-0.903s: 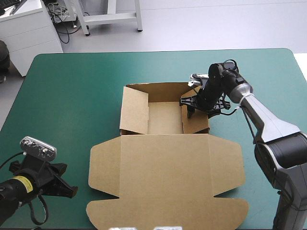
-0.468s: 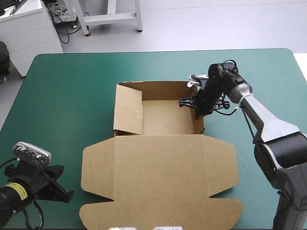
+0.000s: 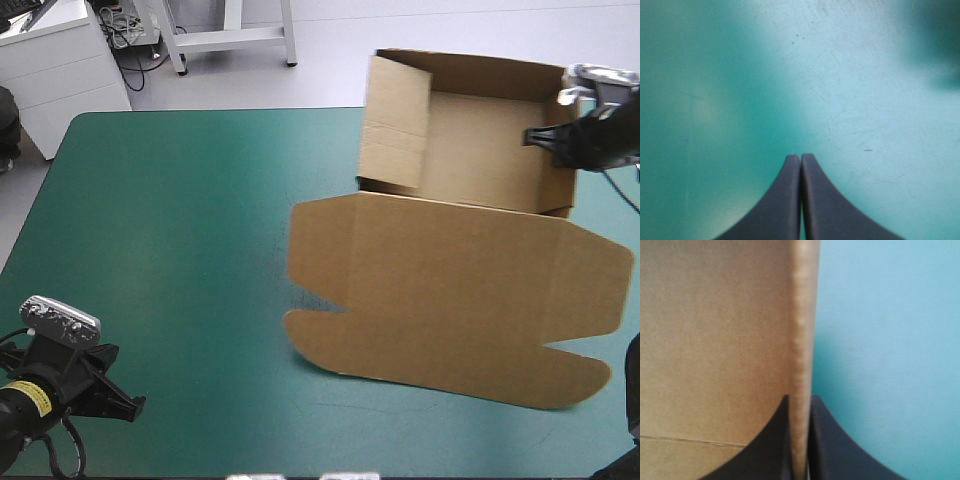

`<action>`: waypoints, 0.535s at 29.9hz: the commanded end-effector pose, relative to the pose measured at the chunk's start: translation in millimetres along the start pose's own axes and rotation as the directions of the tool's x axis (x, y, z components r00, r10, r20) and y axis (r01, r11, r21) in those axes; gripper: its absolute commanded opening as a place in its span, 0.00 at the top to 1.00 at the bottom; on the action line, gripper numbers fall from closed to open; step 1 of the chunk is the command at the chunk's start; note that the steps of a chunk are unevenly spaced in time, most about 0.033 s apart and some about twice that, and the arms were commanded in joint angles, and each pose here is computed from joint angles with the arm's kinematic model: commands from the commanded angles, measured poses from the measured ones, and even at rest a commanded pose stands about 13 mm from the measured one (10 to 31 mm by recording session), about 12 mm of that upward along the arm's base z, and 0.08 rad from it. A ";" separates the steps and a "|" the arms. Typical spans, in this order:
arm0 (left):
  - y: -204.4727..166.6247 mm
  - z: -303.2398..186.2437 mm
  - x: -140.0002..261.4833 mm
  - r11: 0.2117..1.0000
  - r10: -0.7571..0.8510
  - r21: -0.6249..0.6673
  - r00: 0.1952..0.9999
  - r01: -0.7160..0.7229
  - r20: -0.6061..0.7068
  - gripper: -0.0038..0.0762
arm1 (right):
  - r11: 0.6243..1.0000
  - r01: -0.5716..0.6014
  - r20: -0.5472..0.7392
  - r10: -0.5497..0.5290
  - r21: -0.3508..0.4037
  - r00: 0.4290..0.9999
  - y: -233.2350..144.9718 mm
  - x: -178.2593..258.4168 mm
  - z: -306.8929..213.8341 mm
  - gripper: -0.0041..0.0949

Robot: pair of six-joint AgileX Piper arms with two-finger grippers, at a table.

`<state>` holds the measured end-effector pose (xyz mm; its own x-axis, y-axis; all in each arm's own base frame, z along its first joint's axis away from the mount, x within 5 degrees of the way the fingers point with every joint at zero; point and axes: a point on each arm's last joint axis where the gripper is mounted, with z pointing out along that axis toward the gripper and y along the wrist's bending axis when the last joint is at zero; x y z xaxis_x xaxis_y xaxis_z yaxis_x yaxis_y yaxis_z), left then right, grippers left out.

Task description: Fold the box

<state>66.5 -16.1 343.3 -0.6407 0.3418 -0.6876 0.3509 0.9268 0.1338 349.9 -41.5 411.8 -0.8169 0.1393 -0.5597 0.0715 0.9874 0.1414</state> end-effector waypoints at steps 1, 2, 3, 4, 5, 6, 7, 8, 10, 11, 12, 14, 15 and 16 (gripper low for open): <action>1.7 -4.3 -9.4 1.000 0.002 -0.011 0.998 -0.001 0.070 0.99 | 0.992 -0.092 0.100 0.084 0.082 0.991 -46.6 0.8 -41.3 0.97; 1.7 -4.3 -9.4 1.000 0.002 -0.011 0.998 -0.001 0.070 0.99 | 0.986 -0.128 0.106 0.117 0.105 0.987 -61.1 2.1 -43.5 0.97; 1.7 -4.3 -9.4 1.000 0.002 -0.011 0.998 -0.001 0.070 0.99 | 0.980 -0.155 0.111 0.142 0.122 0.984 -71.8 3.5 -45.5 0.97; 1.7 -4.3 -9.4 1.000 0.002 -0.011 0.998 -0.001 0.070 0.99 | 0.973 -0.181 0.110 0.167 0.141 0.980 -84.3 4.8 -45.0 0.97; 1.7 -4.3 -9.4 1.000 0.002 -0.011 0.998 -0.001 0.070 0.99 | 0.966 -0.204 0.110 0.189 0.158 0.976 -95.3 6.4 -44.9 0.97; 1.7 -4.3 -9.4 1.000 0.002 -0.011 0.998 -0.001 0.070 0.99 | 0.959 -0.227 0.113 0.210 0.171 0.971 -105.4 7.5 -43.9 0.97; 1.7 -4.3 -9.6 1.000 0.002 -0.011 0.997 -0.001 0.072 0.99 | 0.953 -0.243 0.115 0.225 0.182 0.968 -114.3 7.9 -41.4 0.97; 1.7 -4.3 -9.8 1.000 0.002 -0.011 0.997 -0.001 0.074 0.99 | 0.947 -0.254 0.116 0.235 0.194 0.965 -122.7 8.4 -38.6 0.97; 1.7 -4.3 -10.0 1.000 0.002 -0.011 0.997 -0.001 0.077 0.99 | 0.937 -0.275 0.116 0.255 0.214 0.960 -137.9 8.7 -30.4 0.97; 1.7 -4.3 -10.0 1.000 0.002 -0.011 0.997 -0.001 0.077 0.99 | 0.934 -0.283 0.115 0.264 0.218 0.958 -143.1 8.7 -26.5 0.97; 1.7 -4.3 -10.0 1.000 0.002 -0.011 0.997 -0.001 0.077 0.99 | 0.931 -0.290 0.111 0.272 0.221 0.956 -147.6 8.9 -22.2 0.97; 1.7 -4.4 -10.5 1.000 0.002 -0.011 0.997 -0.001 0.083 0.99 | 0.926 -0.301 0.091 0.288 0.226 0.953 -158.1 9.3 -9.1 0.97; 1.7 -4.4 -11.2 1.000 0.002 -0.011 0.996 -0.001 0.090 0.99 | 0.926 -0.304 0.076 0.294 0.225 0.953 -161.5 9.4 -1.3 0.97; 1.9 -4.5 -12.1 1.000 0.003 -0.013 0.995 -0.002 0.099 0.99 | 0.925 -0.307 0.062 0.300 0.225 0.952 -164.7 9.6 6.3 0.97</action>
<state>67.0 -16.3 343.8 -0.6350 0.3411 -0.6931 0.3504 0.9268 0.1350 333.6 -199.9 363.1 -0.7648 0.4439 -0.4669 0.4493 0.8869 0.1072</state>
